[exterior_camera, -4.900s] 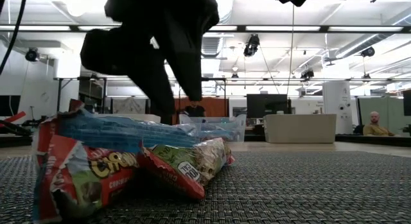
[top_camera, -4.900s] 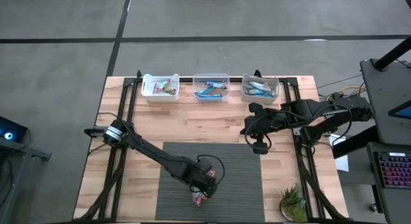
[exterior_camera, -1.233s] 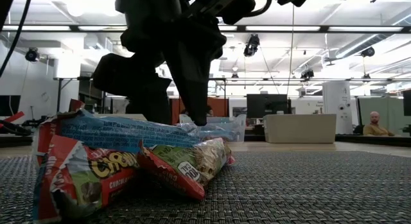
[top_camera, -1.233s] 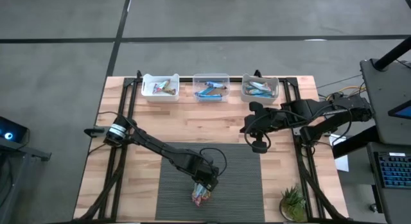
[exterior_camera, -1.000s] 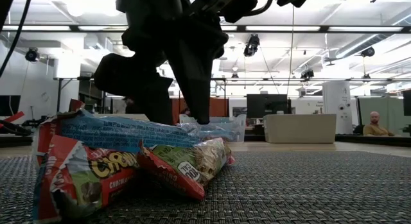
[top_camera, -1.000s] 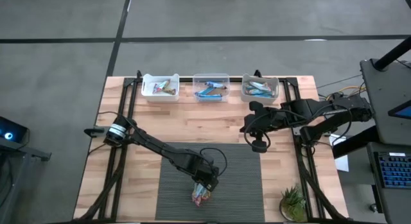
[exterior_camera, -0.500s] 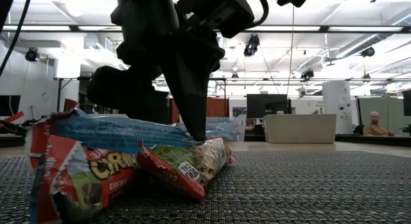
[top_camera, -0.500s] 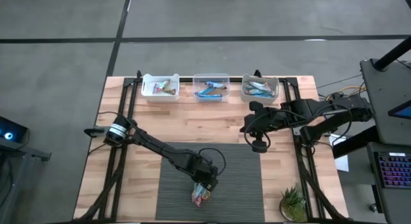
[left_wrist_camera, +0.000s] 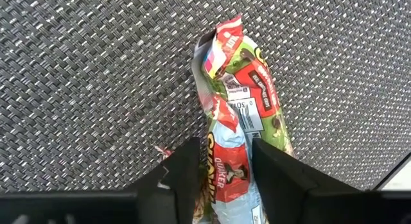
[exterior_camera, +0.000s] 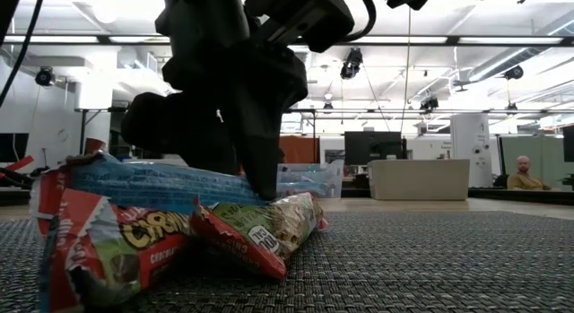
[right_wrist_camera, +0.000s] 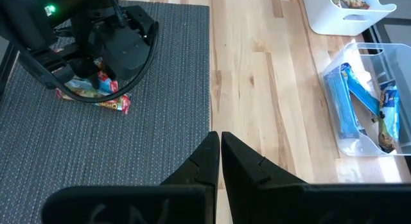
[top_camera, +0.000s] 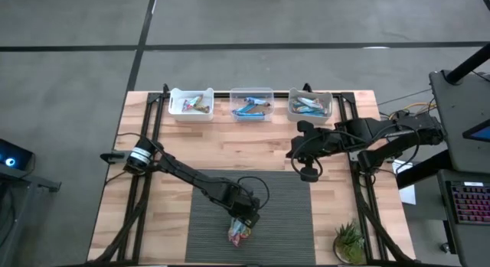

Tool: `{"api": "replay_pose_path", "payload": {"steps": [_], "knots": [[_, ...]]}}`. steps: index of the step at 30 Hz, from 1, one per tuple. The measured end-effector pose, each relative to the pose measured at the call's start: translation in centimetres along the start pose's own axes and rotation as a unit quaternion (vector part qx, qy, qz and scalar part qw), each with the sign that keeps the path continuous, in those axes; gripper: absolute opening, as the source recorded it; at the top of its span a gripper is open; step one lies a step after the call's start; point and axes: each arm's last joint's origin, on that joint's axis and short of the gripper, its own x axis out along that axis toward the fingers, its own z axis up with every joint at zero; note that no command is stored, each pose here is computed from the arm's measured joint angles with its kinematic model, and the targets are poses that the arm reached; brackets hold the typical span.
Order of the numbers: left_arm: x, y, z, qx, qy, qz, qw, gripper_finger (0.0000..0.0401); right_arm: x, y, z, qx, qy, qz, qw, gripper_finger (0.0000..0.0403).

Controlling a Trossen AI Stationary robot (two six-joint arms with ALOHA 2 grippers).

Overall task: Pick and place Granola Bars by type
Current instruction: Put the red granola bar into the white bin

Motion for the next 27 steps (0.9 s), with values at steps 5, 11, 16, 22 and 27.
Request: {"api": "replay_pose_path", "payload": {"steps": [5,11,16,22,27], "knots": [[0.00,0.00,0.00,0.002,0.001,0.000,1.000,0.0102,0.00,0.00,0.00,0.001,0.000,0.000,1.000,0.0009],[0.00,-0.01,-0.03,0.006,0.006,-0.002,1.000,0.0073,0.00,0.00,0.00,0.002,0.000,0.000,1.000,0.0009],[0.01,-0.01,-0.04,0.006,0.007,-0.002,1.000,0.0057,0.00,0.00,0.00,0.002,0.000,0.000,1.000,0.0009],[0.03,0.00,-0.04,0.006,0.007,-0.002,1.000,0.0053,0.00,0.00,0.00,0.002,0.000,0.000,1.000,0.0009],[0.03,-0.01,-0.04,0.006,0.010,-0.003,1.000,0.0053,0.00,0.00,0.00,0.002,0.000,0.000,1.000,0.0009]]}}
